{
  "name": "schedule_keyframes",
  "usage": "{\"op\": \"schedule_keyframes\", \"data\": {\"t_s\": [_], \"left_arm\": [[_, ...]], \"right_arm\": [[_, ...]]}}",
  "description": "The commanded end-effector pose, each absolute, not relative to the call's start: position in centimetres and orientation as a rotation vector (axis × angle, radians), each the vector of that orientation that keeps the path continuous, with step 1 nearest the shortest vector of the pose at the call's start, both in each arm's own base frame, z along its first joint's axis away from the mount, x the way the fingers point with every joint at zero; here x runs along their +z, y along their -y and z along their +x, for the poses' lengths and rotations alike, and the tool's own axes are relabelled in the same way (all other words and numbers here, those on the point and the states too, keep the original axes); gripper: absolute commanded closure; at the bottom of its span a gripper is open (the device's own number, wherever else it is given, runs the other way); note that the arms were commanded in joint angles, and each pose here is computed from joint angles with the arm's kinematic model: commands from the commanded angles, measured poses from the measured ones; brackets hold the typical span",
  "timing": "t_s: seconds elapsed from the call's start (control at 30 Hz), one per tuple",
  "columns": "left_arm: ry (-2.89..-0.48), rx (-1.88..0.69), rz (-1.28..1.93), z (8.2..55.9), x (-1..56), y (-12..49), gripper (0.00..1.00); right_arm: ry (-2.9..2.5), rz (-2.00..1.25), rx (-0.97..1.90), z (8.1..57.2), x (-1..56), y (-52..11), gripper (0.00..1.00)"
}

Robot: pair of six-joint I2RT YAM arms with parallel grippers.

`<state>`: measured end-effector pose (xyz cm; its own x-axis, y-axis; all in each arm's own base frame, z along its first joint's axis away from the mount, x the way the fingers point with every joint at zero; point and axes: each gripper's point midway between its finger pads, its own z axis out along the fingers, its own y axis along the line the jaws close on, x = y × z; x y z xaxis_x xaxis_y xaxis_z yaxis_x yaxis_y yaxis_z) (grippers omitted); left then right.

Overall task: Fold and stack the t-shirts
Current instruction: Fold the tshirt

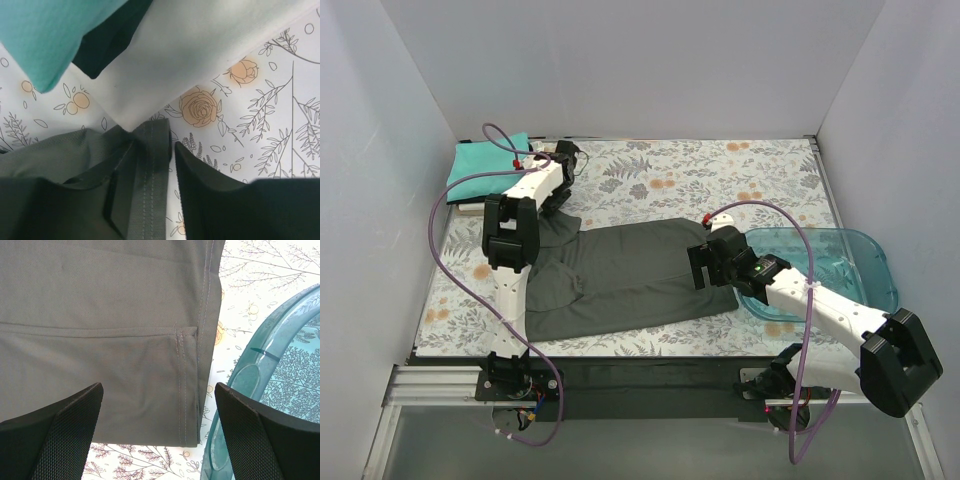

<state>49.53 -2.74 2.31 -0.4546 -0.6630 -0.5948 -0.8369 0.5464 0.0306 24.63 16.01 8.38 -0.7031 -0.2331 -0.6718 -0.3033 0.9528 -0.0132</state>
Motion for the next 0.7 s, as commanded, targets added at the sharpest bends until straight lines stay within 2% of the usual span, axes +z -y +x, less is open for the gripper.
{"op": "schedule_keyframes", "data": {"t_s": [0.0, 0.03, 0.07, 0.17, 0.33, 0.5, 0.67], "left_arm": [[-2.274, 0.482, -1.211, 49.3, 1.5, 2.0, 0.67], [-2.287, 0.479, -1.21, 49.1, 1.4, 2.1, 0.73], [-2.295, 0.48, -1.21, 48.9, 1.3, 2.1, 0.83], [-2.313, 0.481, -1.21, 48.1, 1.3, 2.2, 1.0], [-2.334, 0.431, -1.181, 47.1, 1.6, 2.5, 1.0], [-2.274, 0.327, -1.112, 47.5, 5.2, 3.4, 1.0], [-2.225, 0.263, -1.082, 47.6, 7.2, 3.9, 1.0]], "right_arm": [[-2.339, -0.352, 0.141, 25.3, 9.1, -16.1, 0.02], [-2.335, -0.346, 0.134, 25.5, 9.3, -16.0, 0.02], [-2.332, -0.337, 0.13, 25.6, 9.4, -15.9, 0.02], [-2.31, -0.27, 0.112, 26.8, 10.2, -15.6, 0.02], [-2.257, -0.161, 0.173, 30.1, 13.0, -16.2, 0.02], [-2.206, -0.172, 0.191, 34.5, 16.5, -18.4, 0.02], [-2.218, -0.241, 0.127, 38.3, 16.0, -20.0, 0.02]]}}
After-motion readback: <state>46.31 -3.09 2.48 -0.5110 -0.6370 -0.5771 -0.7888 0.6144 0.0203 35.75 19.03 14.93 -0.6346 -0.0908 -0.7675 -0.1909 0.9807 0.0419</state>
